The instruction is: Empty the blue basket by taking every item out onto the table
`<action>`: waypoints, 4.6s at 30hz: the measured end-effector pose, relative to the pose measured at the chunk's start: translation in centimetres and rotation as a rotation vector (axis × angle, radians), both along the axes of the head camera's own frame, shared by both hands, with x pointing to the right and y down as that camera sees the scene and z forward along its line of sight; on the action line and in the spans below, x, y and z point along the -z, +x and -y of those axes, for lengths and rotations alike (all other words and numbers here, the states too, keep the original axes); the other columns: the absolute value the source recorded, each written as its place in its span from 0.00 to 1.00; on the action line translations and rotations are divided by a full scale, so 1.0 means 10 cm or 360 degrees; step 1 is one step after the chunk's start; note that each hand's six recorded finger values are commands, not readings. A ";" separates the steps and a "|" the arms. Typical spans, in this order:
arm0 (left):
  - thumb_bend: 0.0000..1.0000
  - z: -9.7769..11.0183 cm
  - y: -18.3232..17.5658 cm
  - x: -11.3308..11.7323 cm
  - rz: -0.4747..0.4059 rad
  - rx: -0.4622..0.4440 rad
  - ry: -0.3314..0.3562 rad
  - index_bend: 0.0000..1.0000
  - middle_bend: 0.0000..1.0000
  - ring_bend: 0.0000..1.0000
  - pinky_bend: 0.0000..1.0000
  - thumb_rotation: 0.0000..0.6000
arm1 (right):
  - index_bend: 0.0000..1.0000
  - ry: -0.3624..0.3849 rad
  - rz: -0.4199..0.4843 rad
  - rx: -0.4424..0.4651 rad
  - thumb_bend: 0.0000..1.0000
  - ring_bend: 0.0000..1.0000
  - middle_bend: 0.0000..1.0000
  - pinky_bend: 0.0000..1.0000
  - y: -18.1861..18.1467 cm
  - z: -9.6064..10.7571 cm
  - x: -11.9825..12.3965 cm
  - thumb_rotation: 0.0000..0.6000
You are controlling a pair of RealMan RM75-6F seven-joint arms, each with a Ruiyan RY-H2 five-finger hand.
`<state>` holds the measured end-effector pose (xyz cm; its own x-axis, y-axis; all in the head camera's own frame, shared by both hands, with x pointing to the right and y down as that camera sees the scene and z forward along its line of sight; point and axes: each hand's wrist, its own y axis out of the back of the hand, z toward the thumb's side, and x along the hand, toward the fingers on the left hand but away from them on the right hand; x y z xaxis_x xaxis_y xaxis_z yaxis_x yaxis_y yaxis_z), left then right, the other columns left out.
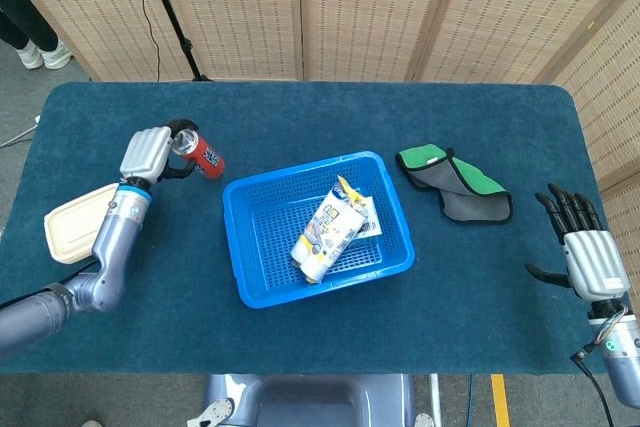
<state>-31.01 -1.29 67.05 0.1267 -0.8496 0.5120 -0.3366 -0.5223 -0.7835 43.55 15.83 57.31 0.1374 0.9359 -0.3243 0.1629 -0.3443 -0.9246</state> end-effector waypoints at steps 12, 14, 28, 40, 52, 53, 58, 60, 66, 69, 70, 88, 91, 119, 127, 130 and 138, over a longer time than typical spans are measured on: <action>0.23 -0.12 -0.15 0.05 -0.0127 -0.0083 -0.0155 0.00 0.00 0.00 0.08 1.00 | 0.00 0.0004 0.0007 0.0001 0.00 0.00 0.00 0.00 -0.01 -0.01 0.02 1.00; 0.22 -0.13 -0.18 0.12 -0.0142 -0.0104 -0.0153 0.00 0.00 0.00 0.06 1.00 | 0.00 0.0005 0.0009 0.0000 0.00 0.00 0.00 0.00 -0.01 -0.01 0.03 1.00; 0.21 -0.52 0.39 0.83 -0.0387 -0.0518 -0.0017 0.00 0.00 0.00 0.05 1.00 | 0.00 0.0020 0.0033 -0.0001 0.00 0.00 0.00 0.00 -0.02 -0.02 0.09 1.00; 0.12 -0.78 0.96 0.70 -0.0862 -0.0379 -0.0408 0.00 0.00 0.00 0.02 1.00 | 0.00 0.0016 0.0038 -0.0007 0.00 0.00 0.00 0.00 0.02 -0.01 0.10 1.00; 0.06 -0.92 1.35 0.24 -0.1220 0.0040 -0.0807 0.00 0.00 0.00 0.00 1.00 | 0.00 0.0020 0.0051 -0.0004 0.00 0.00 0.00 0.00 0.02 0.01 0.12 1.00; 0.06 -0.93 1.38 0.23 -0.1228 0.0057 -0.0815 0.00 0.00 0.00 0.00 1.00 | 0.00 0.0020 0.0053 -0.0003 0.00 0.00 0.00 0.00 0.02 0.01 0.12 1.00; 0.06 -0.96 1.54 0.14 -0.1236 0.0143 -0.0844 0.00 0.00 0.00 0.00 1.00 | 0.00 0.0024 0.0062 -0.0005 0.00 0.00 0.00 0.00 0.03 0.01 0.14 1.00; 0.06 -0.98 1.62 0.12 -0.1226 0.0165 -0.0850 0.00 0.00 0.00 0.00 1.00 | 0.00 0.0027 0.0063 -0.0006 0.00 0.00 0.00 0.00 0.04 0.01 0.14 1.00; 0.06 -1.03 1.86 0.08 -0.1153 0.0167 -0.0835 0.00 0.00 0.00 0.00 1.00 | 0.00 0.0036 0.0079 -0.0019 0.00 0.00 0.00 0.00 0.06 0.01 0.17 1.00; 0.06 -1.06 2.00 0.06 -0.1109 0.0173 -0.0835 0.00 0.00 0.00 0.00 1.00 | 0.00 0.0034 0.0081 -0.0024 0.00 0.00 0.00 0.00 0.07 0.01 0.18 1.00; 0.06 -1.07 2.04 0.05 -0.1097 0.0174 -0.0836 0.00 0.00 0.00 0.00 1.00 | 0.00 0.0034 0.0082 -0.0024 0.00 0.00 0.00 0.00 0.07 0.01 0.18 1.00; 0.06 -1.08 2.57 -0.15 -0.0919 0.0201 -0.0818 0.00 0.00 0.00 0.00 1.00 | 0.00 0.0041 0.0114 -0.0077 0.00 0.00 0.00 0.00 0.17 0.05 0.23 1.00; 0.10 -1.09 2.61 -0.17 -0.0914 0.0219 -0.0814 0.00 0.00 0.00 0.00 1.00 | 0.00 0.0038 0.0117 -0.0081 0.00 0.00 0.00 0.00 0.18 0.05 0.23 1.00; 0.71 -0.87 2.43 0.12 -0.0915 0.0419 -0.0585 0.39 0.19 0.30 0.48 1.00 | 0.00 0.0018 0.0140 -0.0072 0.00 0.00 0.00 0.00 0.14 0.04 0.22 1.00; 0.71 -0.59 2.01 0.66 -0.1017 0.0410 -0.0404 0.39 0.19 0.30 0.48 1.00 | 0.00 0.0014 0.0132 -0.0045 0.00 0.00 0.00 0.00 0.09 0.02 0.21 1.00; 0.71 -0.48 1.72 0.82 -0.0978 0.0406 -0.0307 0.40 0.19 0.30 0.48 1.00 | 0.00 0.0007 0.0127 -0.0031 0.00 0.00 0.00 0.00 0.07 0.01 0.20 1.00; 0.70 -0.43 0.81 1.04 -0.0763 0.0400 -0.0157 0.40 0.21 0.32 0.48 1.00 | 0.00 0.0009 0.0134 -0.0009 0.00 0.00 0.00 0.00 0.00 -0.01 0.19 1.00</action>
